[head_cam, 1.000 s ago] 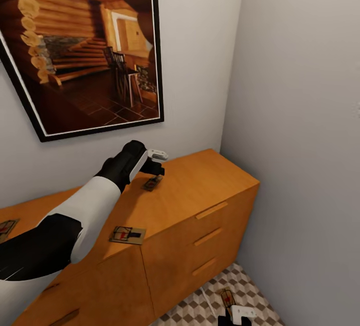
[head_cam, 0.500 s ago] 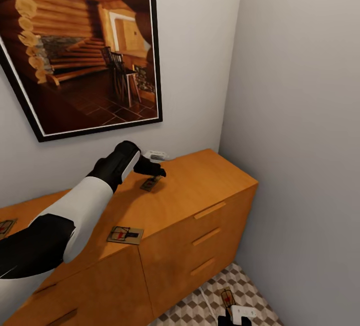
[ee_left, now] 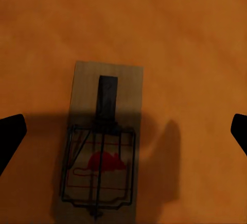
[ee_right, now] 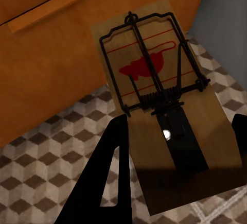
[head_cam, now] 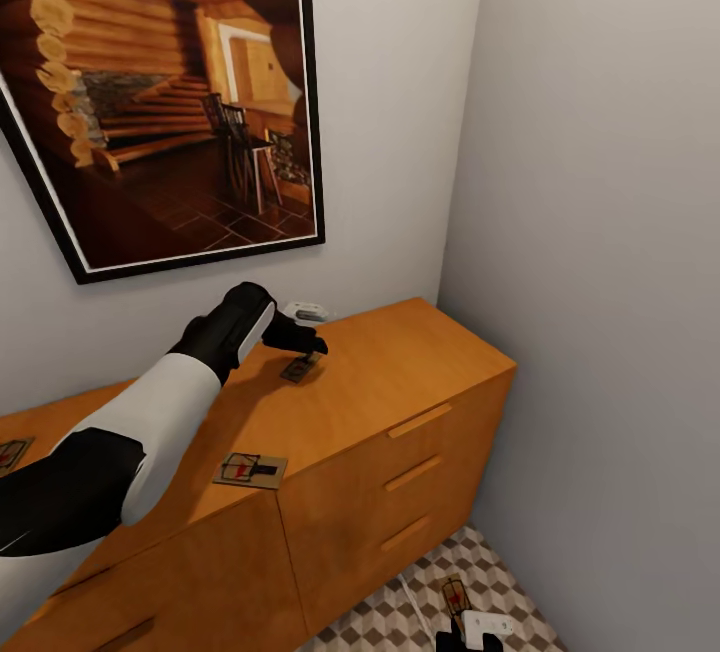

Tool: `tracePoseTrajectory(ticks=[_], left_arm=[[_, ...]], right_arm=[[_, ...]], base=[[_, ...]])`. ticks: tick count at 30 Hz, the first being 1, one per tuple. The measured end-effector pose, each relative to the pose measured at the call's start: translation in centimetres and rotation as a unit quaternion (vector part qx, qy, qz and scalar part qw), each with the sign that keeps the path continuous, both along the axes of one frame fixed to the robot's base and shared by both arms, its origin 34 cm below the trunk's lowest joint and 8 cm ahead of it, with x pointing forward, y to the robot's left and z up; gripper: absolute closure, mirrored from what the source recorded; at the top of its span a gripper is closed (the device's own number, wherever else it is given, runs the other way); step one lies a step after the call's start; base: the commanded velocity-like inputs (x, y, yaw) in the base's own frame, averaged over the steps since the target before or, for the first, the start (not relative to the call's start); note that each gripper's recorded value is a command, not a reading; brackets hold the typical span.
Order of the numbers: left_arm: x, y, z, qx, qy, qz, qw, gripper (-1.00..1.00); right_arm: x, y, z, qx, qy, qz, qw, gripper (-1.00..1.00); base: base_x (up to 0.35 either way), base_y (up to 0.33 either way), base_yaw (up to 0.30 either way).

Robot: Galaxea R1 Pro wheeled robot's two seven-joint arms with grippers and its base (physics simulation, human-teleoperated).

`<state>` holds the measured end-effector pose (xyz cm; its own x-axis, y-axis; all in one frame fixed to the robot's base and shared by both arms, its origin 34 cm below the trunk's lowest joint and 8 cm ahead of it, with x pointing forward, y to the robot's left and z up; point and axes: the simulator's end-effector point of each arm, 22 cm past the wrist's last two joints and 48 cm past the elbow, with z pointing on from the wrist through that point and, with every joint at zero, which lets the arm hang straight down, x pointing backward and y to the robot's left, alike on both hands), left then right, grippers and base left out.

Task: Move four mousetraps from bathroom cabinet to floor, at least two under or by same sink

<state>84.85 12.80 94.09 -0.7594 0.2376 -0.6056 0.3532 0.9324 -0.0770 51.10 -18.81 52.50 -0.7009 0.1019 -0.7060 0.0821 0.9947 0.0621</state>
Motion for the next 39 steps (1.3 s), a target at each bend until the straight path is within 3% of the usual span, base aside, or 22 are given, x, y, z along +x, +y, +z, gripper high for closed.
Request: tracePoseTrajectory(ticks=[18,39], left_arm=[[-0.7,0.7,-2.2,0.006,0.026,0.007,0.9996,-1.00],[-1.0,1.1,-3.2,0.010,0.037,0.010,0.9992,-1.00]], right_arm=[[0.0,0.0,0.0,0.000,0.000,0.000,1.0000,1.00],[0.0,0.0,0.0,0.000,0.000,0.000,1.0000,1.00]], base=[[0.000,0.000,0.000],[0.000,0.000,0.000]])
